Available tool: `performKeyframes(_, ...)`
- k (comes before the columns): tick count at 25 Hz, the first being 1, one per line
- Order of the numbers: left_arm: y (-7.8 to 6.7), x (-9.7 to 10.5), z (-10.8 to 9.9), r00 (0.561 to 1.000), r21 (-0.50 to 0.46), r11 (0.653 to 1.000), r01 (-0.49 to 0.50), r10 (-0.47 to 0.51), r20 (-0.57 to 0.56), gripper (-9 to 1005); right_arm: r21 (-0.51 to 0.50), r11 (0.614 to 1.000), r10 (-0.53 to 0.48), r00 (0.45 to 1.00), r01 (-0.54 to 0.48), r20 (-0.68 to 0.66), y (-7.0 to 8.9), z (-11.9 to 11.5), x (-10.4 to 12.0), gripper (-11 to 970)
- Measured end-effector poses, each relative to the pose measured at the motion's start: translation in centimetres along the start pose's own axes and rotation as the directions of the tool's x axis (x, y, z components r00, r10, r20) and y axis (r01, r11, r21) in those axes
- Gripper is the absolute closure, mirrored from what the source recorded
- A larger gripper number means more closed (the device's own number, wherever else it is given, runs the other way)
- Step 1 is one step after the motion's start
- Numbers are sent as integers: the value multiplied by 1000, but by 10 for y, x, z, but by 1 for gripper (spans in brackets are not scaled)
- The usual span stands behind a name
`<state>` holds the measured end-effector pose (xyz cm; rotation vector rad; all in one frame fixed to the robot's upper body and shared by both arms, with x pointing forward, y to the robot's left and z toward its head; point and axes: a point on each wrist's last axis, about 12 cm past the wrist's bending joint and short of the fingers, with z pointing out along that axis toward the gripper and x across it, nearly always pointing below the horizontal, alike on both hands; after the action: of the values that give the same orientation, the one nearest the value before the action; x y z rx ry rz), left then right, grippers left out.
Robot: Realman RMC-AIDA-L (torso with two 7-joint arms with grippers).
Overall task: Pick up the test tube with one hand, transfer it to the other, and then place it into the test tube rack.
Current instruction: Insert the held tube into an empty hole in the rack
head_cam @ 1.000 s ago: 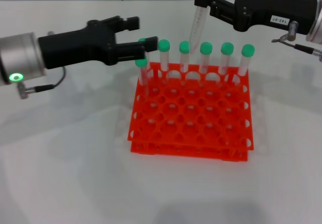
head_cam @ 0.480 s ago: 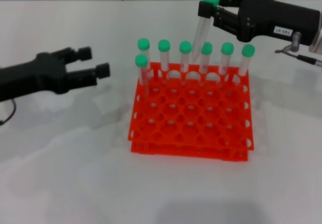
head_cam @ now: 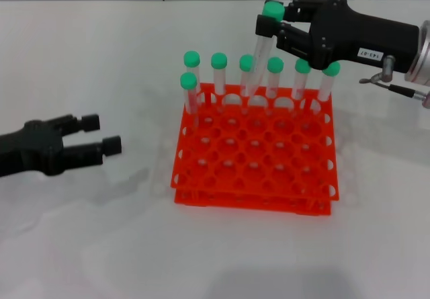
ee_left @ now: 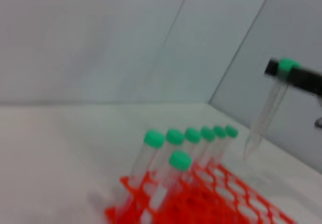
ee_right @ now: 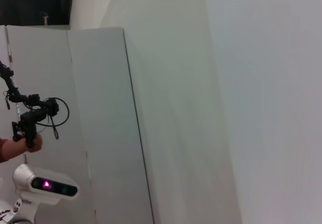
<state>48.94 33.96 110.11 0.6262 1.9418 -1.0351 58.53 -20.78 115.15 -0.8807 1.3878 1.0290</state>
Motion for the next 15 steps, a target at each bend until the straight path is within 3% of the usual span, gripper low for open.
performKeyframes(15,3,18,-6,988,-28,999,20,-24,-150,131,-55,998,15,999,-17,-47,15,19,15,694)
